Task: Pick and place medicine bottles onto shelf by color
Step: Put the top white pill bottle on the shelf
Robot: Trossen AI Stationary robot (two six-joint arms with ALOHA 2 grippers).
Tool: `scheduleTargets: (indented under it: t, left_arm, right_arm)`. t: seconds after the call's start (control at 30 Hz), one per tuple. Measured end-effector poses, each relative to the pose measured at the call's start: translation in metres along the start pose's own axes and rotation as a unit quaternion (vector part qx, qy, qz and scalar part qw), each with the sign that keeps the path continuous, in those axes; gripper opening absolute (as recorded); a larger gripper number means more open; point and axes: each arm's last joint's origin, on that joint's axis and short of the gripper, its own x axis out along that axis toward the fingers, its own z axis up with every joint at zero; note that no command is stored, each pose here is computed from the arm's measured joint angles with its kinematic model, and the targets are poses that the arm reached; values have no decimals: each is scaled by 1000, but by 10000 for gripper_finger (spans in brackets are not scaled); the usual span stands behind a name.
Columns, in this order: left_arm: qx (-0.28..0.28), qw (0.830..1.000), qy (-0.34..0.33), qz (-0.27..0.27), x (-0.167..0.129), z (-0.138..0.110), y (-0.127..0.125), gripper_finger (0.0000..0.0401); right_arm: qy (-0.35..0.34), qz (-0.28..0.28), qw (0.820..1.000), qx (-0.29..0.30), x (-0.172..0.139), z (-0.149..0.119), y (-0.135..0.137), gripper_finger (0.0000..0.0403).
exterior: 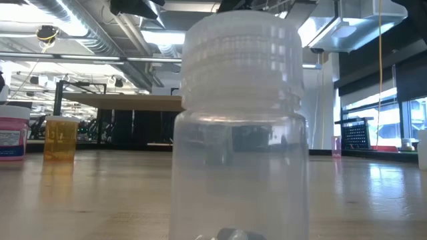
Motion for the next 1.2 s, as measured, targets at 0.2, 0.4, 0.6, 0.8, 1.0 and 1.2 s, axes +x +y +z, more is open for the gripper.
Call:
scheduleTargets:
  t: [0.2, 0.4, 0.6, 0.8, 1.0, 1.2]
  left_arm:
    - [0, 1000, 0, 0, 0, 0, 0, 267]
    - [0, 1000, 0, 0, 0, 0, 0, 267]
    - [0, 1000, 1, 0, 0, 0, 0, 267]
    - [0, 1000, 1, 0, 0, 0, 0, 267]
    - [0, 1000, 0, 0, 0, 0, 0, 267]
    - [0, 1000, 0, 0, 0, 0, 0, 267]
  right_arm:
    - [0, 0, 1000, 1, 0, 0, 0, 174]
    - [-11, -1, 1000, 1, 0, 2, 0, 174]
    - [-13, -3, 1000, 1, 0, 3, 0, 174]
    - [-13, -10, 999, 27, 0, 3, -1, 174]
    - [-13, -10, 999, 28, 0, 3, -1, 174]
    - [-11, -10, 1000, 27, 0, 2, -1, 174]
